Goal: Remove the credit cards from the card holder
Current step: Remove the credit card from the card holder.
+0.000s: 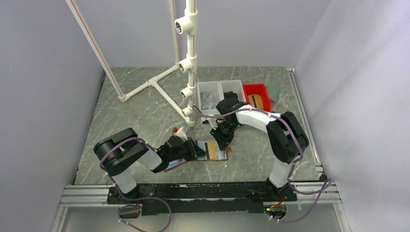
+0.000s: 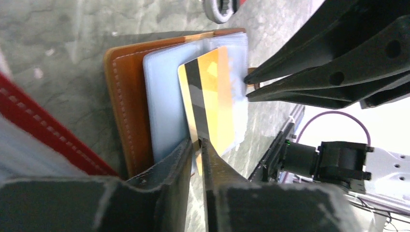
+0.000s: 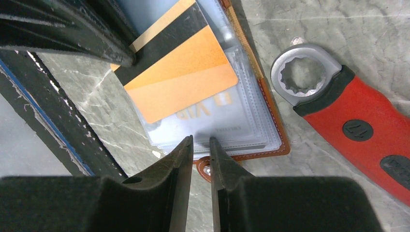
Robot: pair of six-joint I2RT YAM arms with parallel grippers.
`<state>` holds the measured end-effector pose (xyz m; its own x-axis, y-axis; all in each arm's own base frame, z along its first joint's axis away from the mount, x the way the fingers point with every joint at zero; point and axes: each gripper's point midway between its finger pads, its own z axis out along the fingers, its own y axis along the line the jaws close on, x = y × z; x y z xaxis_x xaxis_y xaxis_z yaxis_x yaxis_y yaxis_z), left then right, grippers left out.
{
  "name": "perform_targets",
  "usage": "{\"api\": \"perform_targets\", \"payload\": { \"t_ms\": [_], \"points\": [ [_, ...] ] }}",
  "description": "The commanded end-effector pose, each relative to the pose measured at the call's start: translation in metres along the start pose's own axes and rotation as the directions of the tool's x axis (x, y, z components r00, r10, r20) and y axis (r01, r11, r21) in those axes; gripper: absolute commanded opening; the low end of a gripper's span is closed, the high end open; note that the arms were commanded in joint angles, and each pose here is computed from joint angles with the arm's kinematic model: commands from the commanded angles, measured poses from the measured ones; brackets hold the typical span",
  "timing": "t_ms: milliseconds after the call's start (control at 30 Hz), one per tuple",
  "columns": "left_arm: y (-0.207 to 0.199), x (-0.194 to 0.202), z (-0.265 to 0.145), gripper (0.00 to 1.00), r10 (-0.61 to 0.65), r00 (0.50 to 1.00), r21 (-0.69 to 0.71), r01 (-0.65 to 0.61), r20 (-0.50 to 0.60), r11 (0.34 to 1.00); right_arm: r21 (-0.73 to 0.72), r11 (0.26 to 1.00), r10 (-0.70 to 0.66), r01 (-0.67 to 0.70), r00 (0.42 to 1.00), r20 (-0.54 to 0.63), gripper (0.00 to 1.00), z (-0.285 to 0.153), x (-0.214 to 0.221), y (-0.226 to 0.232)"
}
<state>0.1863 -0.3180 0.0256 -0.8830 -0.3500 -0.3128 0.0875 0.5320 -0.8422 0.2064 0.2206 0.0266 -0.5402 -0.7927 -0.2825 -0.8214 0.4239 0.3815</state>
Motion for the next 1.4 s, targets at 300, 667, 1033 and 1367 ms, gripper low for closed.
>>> {"api": "perform_targets", "payload": {
  "t_ms": [300,667,1033,1367],
  "points": [
    [0.004,0.009,0.009,0.32,-0.097,0.994,0.081,0.101,-0.049,0.992,0.005,0.999,-0.051,0.051,0.998,-0.042,0.21,0.030,0.008,-0.010],
    [0.011,0.001,0.000,0.00,-0.048,0.999,0.050,0.048,-0.003,0.998,0.016,0.998,-0.059,0.060,0.997,-0.044,0.21,0.028,0.007,-0.011],
    [-0.010,-0.007,-0.025,0.00,0.200,0.980,0.059,-0.199,-0.008,0.978,-0.036,0.991,-0.126,0.128,0.991,0.052,0.23,0.005,-0.008,0.005],
    [-0.035,-0.014,-0.042,0.00,0.334,0.942,0.128,-0.335,0.031,0.933,-0.124,0.963,-0.217,0.240,0.960,0.174,0.30,-0.024,-0.024,0.036]
  ]
}}
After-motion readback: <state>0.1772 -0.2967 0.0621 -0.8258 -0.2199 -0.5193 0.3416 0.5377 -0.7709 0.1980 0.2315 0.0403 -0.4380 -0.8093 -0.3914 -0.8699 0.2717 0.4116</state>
